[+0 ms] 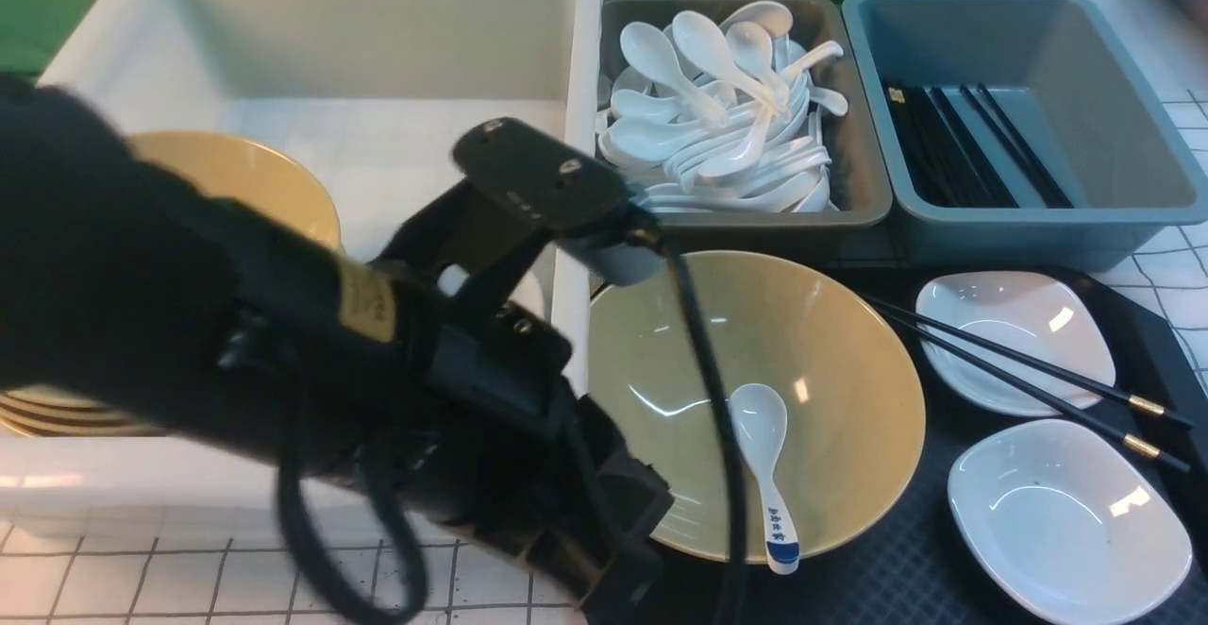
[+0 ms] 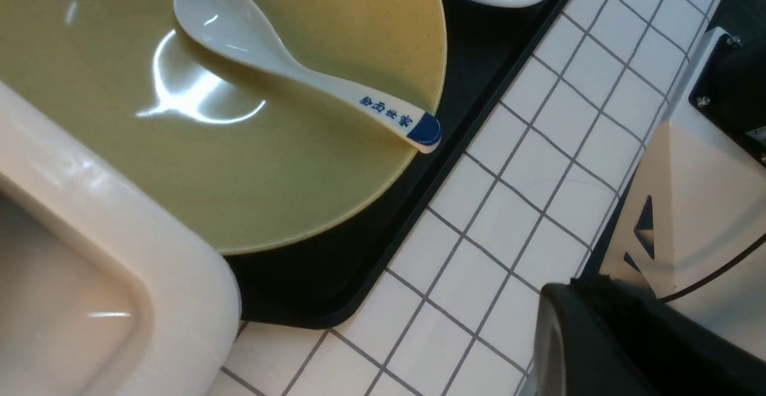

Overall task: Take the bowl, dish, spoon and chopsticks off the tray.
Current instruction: Use the left arm to grab the soup spoon in the middle

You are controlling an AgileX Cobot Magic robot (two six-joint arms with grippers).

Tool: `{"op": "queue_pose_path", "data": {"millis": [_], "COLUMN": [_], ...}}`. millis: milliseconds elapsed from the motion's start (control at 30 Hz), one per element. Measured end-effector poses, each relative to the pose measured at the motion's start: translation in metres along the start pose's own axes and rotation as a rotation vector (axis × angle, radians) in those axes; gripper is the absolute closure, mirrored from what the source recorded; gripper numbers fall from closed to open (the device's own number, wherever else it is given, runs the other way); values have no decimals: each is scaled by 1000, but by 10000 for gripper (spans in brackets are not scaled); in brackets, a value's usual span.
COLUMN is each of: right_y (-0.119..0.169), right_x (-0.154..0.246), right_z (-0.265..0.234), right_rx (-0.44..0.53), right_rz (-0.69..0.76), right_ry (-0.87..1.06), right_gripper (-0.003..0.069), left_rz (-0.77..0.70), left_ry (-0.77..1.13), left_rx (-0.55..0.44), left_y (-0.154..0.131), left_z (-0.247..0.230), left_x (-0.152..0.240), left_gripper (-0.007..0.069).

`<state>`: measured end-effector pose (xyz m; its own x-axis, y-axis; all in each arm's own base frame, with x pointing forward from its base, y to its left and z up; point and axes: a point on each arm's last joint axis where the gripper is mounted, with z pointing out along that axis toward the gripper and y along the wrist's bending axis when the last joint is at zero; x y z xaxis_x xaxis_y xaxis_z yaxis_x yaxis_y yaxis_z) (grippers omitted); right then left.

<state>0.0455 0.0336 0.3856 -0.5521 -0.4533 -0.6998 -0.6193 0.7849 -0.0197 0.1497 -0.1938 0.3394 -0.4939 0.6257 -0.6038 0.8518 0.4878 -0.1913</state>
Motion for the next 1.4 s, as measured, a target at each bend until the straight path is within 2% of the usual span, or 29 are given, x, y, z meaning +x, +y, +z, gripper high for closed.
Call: {"op": "queue_pose_path", "data": {"millis": [167,300,333,533,800,1267,1400], "right_y": [0,0,-4,-3,-3,-3,-7], "right_x": [3,1,1,0,0,0,0], "right_z": [-5,-2,-2,-1,-1,-1,-2], "right_rx": [-1,-1,44,32,31,32,79], "right_rz": [15,66,54,105,100,93,81], "right_ry": [-20,-10,-12,-6,-8,-9,-15], "right_gripper": [536,530,529,529,518,511,507], "left_rz": [-86,-121,-130,-311,-350,-382,-447], "left_ry": [44,57,54,63,215,216,202], "left_rx": [31,5,-2,-27,-118,-153,-200], "left_y": [5,3,1,2,-2,0,5], "left_z": [25,31,31,41,87,86,90], "left_x": [-18,-27,-28,-42,-60,-62,-67], "left_gripper": [625,625,625,625,625,625,625]}}
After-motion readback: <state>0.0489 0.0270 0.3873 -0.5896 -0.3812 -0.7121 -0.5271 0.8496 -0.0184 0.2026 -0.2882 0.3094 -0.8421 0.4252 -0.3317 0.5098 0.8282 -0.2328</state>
